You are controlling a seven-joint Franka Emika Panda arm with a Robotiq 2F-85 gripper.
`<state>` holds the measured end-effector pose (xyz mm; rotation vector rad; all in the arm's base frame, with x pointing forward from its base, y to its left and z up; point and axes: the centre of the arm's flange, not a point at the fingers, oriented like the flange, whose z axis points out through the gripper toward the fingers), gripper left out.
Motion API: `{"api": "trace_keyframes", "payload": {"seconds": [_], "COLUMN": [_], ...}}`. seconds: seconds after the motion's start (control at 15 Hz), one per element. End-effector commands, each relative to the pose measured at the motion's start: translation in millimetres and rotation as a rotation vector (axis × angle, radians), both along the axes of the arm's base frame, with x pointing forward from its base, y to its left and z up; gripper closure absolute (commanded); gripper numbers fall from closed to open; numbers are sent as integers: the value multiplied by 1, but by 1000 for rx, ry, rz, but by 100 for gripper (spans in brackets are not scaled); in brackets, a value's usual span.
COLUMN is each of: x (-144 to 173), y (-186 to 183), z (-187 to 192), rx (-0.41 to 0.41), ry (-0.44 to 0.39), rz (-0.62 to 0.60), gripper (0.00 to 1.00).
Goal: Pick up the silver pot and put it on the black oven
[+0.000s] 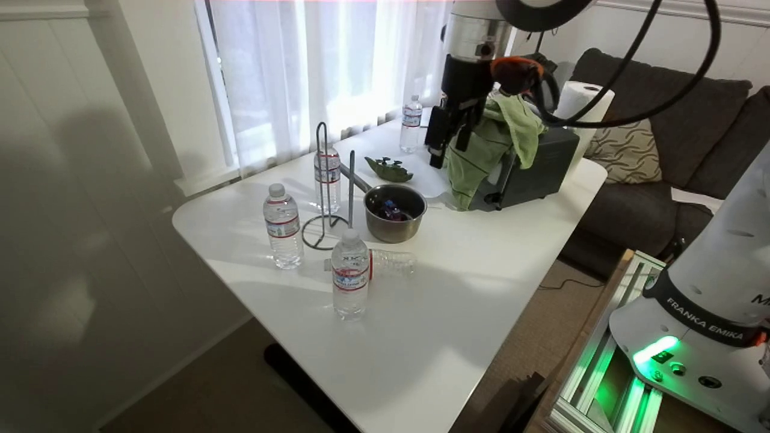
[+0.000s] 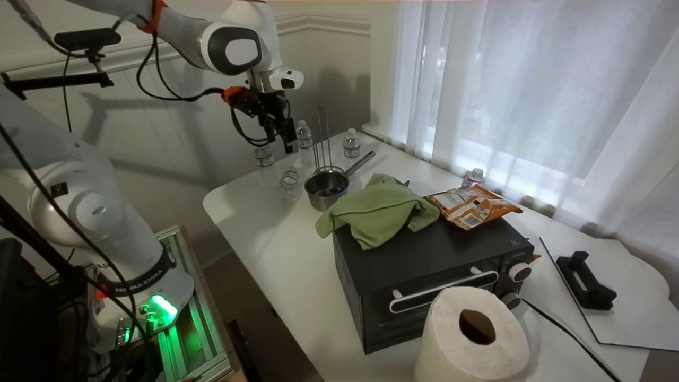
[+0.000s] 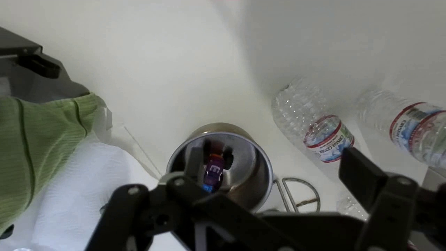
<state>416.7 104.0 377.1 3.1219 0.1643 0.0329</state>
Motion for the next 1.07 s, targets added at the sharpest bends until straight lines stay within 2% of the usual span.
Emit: {"api": "trace_keyframes", "payload": {"seconds": [0.0,0.27,0.53,0.6,0.67,1.0], "x": [48,75,92,94,79,88], "y": [23,40,48,49,40,42], "z": [-34,-74,-112,-117,-105,-118], "rx": [-26,3,-25,-40,-15,-23], "ry": [-38,-39,-38,-28,-21,-10], "rz": [7,29,45,55,57,62], "gripper": [0,0,0,0,0,0]}}
